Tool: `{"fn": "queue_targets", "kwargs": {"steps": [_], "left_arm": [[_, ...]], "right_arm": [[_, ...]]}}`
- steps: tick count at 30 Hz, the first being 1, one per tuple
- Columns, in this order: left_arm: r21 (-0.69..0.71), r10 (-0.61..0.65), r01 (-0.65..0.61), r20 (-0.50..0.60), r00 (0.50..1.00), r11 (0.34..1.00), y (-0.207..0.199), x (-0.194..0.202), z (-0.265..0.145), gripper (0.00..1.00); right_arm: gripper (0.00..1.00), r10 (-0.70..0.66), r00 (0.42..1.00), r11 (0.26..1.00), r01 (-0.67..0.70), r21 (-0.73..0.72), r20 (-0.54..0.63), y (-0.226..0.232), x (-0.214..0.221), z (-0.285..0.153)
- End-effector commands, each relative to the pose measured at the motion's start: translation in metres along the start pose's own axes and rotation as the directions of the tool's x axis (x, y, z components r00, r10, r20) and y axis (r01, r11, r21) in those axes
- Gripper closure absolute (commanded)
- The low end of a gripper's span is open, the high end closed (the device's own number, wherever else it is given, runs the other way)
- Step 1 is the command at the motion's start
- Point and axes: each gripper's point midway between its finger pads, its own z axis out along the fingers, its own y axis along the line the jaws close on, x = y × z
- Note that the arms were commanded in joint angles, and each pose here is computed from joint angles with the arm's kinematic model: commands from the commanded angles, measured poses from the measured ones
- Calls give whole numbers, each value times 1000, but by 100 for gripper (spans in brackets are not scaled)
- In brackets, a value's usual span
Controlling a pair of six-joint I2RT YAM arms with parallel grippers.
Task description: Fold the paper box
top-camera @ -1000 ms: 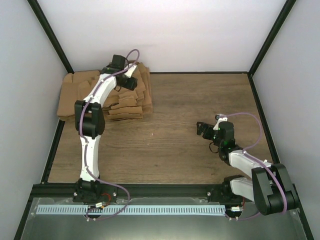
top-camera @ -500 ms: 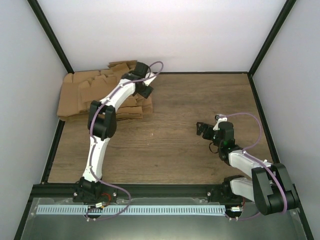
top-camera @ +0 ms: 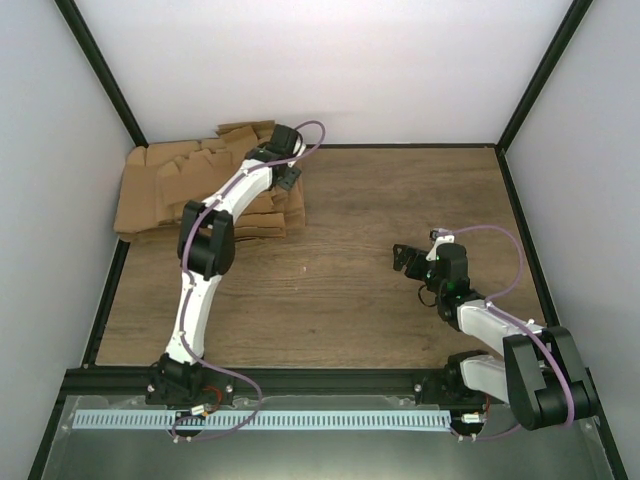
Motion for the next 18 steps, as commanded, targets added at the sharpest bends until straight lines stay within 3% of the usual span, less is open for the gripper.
{"fn": "queue_targets", "kwargs": {"steps": [1,9,14,18], "left_arm": [[-19,4,-4,35,999,1000,-7,-12,0,30],[-30,15,-14,26,1000,999,-15,-11,8,30],[-2,29,-29,2,1000,1000,-23,-3,15,24],[-20,32,-32,-13,999,999,-22,2,21,29]], "right_arm": [[0,-18,1000,1000,18,-1,18,5,-8,2],[0,-19,1000,1000,19,1,15,5,-8,2],[0,-19,1000,1000,19,1,14,5,-7,2],[0,-19,1000,1000,19,1,16,5,-8,2]]}}
